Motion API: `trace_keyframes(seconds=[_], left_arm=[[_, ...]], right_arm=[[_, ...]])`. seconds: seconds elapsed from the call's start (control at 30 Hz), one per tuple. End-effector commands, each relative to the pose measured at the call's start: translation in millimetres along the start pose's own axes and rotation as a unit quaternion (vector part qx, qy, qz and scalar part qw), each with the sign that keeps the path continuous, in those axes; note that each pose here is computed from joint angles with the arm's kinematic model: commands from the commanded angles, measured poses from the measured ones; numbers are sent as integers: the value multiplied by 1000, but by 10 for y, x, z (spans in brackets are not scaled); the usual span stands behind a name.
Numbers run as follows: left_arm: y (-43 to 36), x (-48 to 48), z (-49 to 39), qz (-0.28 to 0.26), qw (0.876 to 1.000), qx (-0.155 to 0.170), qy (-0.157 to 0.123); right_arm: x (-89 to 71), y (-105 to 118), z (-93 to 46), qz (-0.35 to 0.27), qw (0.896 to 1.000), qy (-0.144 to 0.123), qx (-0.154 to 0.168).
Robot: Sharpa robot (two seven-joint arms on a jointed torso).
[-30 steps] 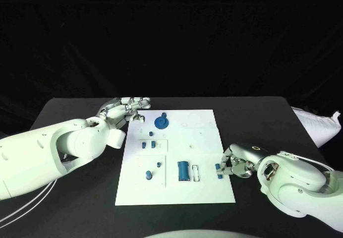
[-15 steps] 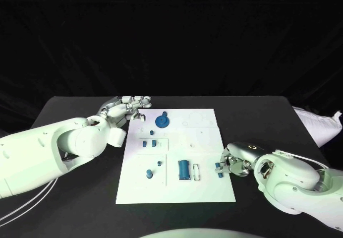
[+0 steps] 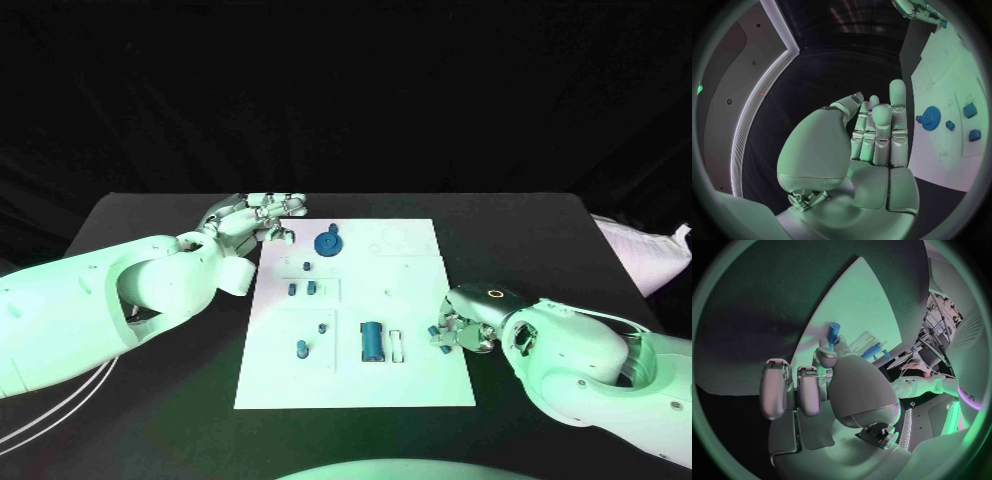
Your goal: Assemble the parts on the task board
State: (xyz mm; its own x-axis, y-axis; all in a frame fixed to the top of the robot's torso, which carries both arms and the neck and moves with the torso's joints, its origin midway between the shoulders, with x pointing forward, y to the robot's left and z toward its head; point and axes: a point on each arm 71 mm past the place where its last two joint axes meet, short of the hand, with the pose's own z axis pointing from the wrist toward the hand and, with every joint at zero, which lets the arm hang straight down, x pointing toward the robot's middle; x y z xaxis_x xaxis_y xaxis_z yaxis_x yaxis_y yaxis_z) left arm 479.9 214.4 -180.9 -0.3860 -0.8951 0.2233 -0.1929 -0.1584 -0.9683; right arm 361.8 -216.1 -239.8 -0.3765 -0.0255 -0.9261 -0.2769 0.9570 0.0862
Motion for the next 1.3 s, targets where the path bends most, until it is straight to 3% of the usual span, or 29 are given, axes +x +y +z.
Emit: trace_keyframes(seconds=[0.03,0.97,1.3], left_arm=[[-4,27,0,-2,1000,0,11],[0,46,10,-3,1000,-1,14],[1,44,10,-3,1000,-1,14]], right_arm=[[208,-49,5,-71,995,63,15],[297,77,69,-75,995,67,1],[244,114,46,-21,999,36,-3]])
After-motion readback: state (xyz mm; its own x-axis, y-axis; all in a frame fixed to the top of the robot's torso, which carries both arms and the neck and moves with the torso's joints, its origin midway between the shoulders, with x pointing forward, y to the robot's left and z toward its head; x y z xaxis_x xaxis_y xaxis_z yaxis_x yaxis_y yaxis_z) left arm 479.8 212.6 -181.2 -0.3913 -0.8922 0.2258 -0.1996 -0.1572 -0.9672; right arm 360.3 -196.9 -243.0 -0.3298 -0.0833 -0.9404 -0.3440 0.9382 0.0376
